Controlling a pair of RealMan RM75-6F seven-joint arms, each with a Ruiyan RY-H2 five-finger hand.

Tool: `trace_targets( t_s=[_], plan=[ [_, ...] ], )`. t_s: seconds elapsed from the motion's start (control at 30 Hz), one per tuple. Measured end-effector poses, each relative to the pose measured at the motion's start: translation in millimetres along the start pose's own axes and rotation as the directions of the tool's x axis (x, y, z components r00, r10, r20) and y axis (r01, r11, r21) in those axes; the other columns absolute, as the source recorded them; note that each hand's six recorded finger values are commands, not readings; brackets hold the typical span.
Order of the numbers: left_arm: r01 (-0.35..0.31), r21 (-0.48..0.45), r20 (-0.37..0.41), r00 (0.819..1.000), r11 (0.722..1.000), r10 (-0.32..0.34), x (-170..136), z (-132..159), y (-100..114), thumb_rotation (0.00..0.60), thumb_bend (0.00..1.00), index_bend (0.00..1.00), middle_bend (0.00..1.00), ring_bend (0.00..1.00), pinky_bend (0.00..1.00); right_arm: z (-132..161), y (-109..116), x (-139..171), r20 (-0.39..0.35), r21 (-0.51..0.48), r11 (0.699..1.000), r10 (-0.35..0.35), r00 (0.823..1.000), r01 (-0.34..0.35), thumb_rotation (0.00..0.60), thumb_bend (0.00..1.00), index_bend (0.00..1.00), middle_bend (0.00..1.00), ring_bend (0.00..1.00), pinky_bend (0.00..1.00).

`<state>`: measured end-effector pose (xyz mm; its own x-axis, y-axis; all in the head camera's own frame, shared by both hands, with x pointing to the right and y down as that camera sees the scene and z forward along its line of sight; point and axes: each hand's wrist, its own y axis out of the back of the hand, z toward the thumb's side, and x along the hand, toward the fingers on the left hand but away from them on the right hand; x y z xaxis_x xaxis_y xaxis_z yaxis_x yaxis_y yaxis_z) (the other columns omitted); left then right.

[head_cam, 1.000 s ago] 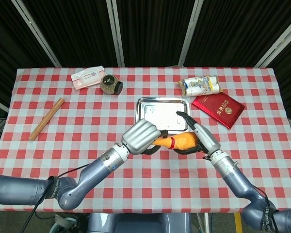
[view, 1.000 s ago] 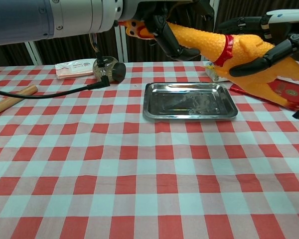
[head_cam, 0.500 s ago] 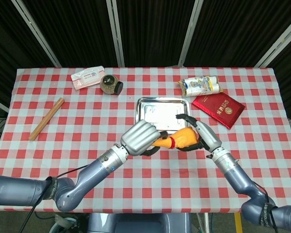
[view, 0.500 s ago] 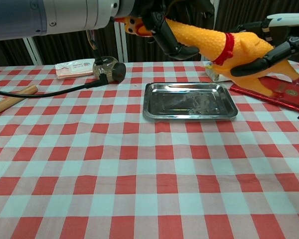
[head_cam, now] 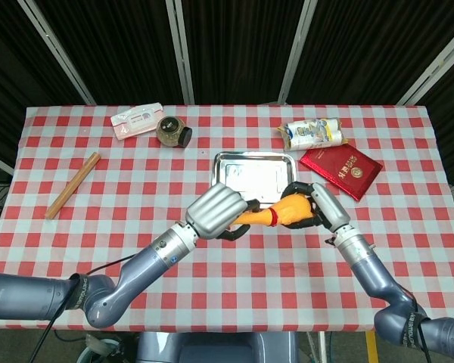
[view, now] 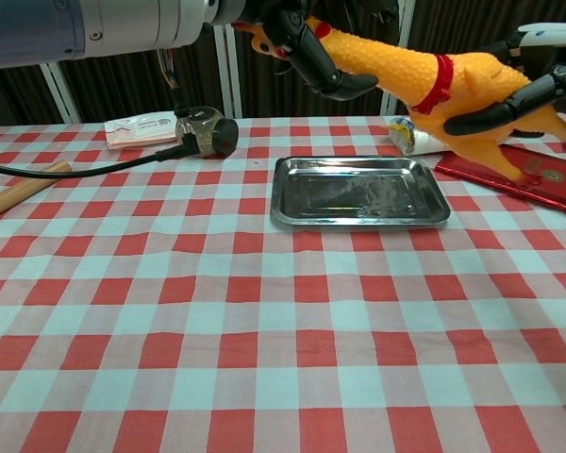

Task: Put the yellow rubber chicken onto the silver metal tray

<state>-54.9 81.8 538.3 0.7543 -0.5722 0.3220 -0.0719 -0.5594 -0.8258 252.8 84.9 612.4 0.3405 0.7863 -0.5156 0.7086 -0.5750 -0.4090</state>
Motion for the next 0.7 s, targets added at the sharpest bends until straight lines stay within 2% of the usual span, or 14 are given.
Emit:
trace_targets(
  t_s=[0.13, 0.23, 0.27, 0.33, 0.47, 0.53, 0.57, 0.7],
  plan=[
    [0.006, -0.005, -0.005, 1.0, 1.0, -0.006, 2, -2, -3, 0.6, 0.8, 0.69, 0.7, 0.62, 0.7, -1, 2, 0, 0.002, 0.005, 1.0, -0.012, 1.0, 0.012, 0.6, 0.35, 1.0, 1.0, 1.0, 1.0],
    [0.003, -0.008, -0.008, 1.0, 1.0, -0.003, 3, -3, -3, 0.6, 0.8, 0.69, 0.7, 0.62, 0.7, -2, 3, 1, 0.003, 0.013, 1.0, -0.017, 1.0, 0.017, 0.6, 0.35, 0.99, 0.96, 0.91, 0.96],
    [-0.004, -0.003, -0.01, 1.0, 1.0, 0.004, 4, -4, -2, 0.6, 0.8, 0.69, 0.7, 0.62, 0.7, -2, 3, 1, 0.002, 0.02, 1.0, -0.015, 1.0, 0.015, 0.6, 0.35, 0.94, 0.91, 0.84, 0.9],
    [-0.02, 0.012, -0.014, 1.0, 1.0, 0.02, 5, -6, -1, 0.6, 0.8, 0.69, 0.7, 0.62, 0.7, -3, 3, 4, 0.0, 0.038, 0.999, 0.001, 1.0, -0.001, 0.6, 0.35, 0.76, 0.77, 0.7, 0.77],
    [-0.045, 0.048, -0.025, 0.999, 0.998, 0.046, 9, -13, 0, 0.6, 0.8, 0.69, 0.7, 0.62, 0.7, -4, 0, 10, -0.001, 0.064, 0.997, 0.044, 0.999, -0.044, 0.6, 0.35, 0.28, 0.44, 0.35, 0.45],
    [-0.052, 0.063, -0.03, 0.998, 0.997, 0.054, 11, -16, 0, 0.6, 0.8, 0.69, 0.7, 0.62, 0.7, -4, -1, 13, -0.002, 0.077, 0.995, 0.07, 0.998, -0.07, 0.6, 0.35, 0.13, 0.33, 0.25, 0.38],
    [-0.056, 0.072, -0.032, 0.998, 0.996, 0.059, 12, -17, -1, 0.6, 0.8, 0.69, 0.7, 0.62, 0.7, -5, -2, 14, -0.002, 0.08, 0.993, 0.082, 0.997, -0.081, 0.6, 0.35, 0.08, 0.29, 0.22, 0.36],
    [-0.063, 0.081, -0.036, 0.997, 0.995, 0.066, 14, -19, -4, 0.6, 0.8, 0.69, 0.71, 0.62, 0.69, -6, -5, 18, -0.006, 0.081, 0.989, 0.124, 0.992, -0.123, 0.6, 0.35, 0.03, 0.26, 0.18, 0.32]
  ],
)
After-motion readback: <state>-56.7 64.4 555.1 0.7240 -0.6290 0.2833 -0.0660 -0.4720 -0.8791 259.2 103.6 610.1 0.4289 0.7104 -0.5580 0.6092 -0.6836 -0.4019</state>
